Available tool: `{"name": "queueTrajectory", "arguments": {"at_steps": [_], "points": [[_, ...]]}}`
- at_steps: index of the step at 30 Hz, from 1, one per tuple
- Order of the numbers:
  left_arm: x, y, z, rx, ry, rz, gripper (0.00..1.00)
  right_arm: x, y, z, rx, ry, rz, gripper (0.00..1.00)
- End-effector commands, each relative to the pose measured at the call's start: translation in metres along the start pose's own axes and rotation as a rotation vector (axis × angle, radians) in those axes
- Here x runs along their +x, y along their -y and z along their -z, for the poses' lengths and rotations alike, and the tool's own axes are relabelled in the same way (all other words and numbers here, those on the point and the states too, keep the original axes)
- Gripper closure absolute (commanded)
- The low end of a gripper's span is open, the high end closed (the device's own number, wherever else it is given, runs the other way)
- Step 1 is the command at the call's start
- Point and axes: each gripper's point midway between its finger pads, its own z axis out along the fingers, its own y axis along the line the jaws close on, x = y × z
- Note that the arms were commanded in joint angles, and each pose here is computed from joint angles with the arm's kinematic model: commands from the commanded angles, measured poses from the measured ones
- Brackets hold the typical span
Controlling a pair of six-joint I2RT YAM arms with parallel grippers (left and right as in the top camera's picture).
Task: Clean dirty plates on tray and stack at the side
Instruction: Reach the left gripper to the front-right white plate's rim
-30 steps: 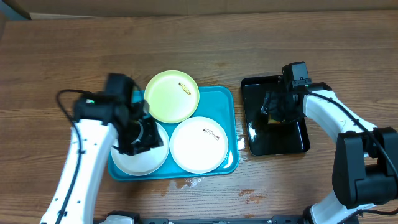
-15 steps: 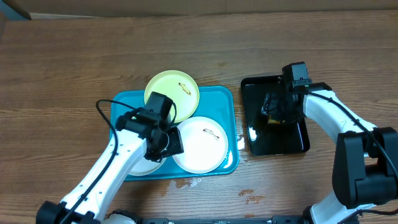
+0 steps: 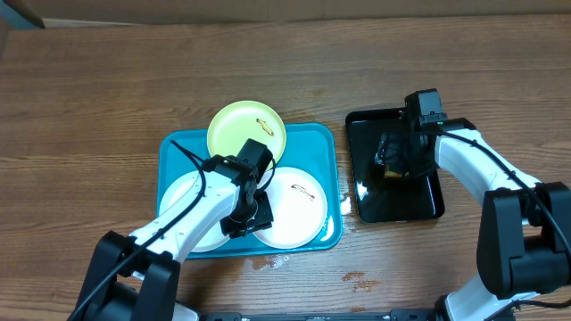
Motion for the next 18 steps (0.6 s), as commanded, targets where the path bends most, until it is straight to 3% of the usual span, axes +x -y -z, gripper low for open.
{"name": "queueTrajectory", "arguments": {"at_steps": [1,12,18], "points": [[0.000,-0.003,-0.008,-0.024,-0.010,0.020,0.57,-0.010,-0.006,0.012,-0.018,0.042,0.011,0.19],[-0.006,0.000,-0.016,-0.019,-0.008,-0.003,0.66,-0.010,-0.006,0.012,-0.018,0.041,0.011,0.19],[-0.019,0.011,-0.009,0.005,0.039,-0.141,0.67,-0.010,-0.006,0.012,-0.018,0.041,0.011,0.19]]}}
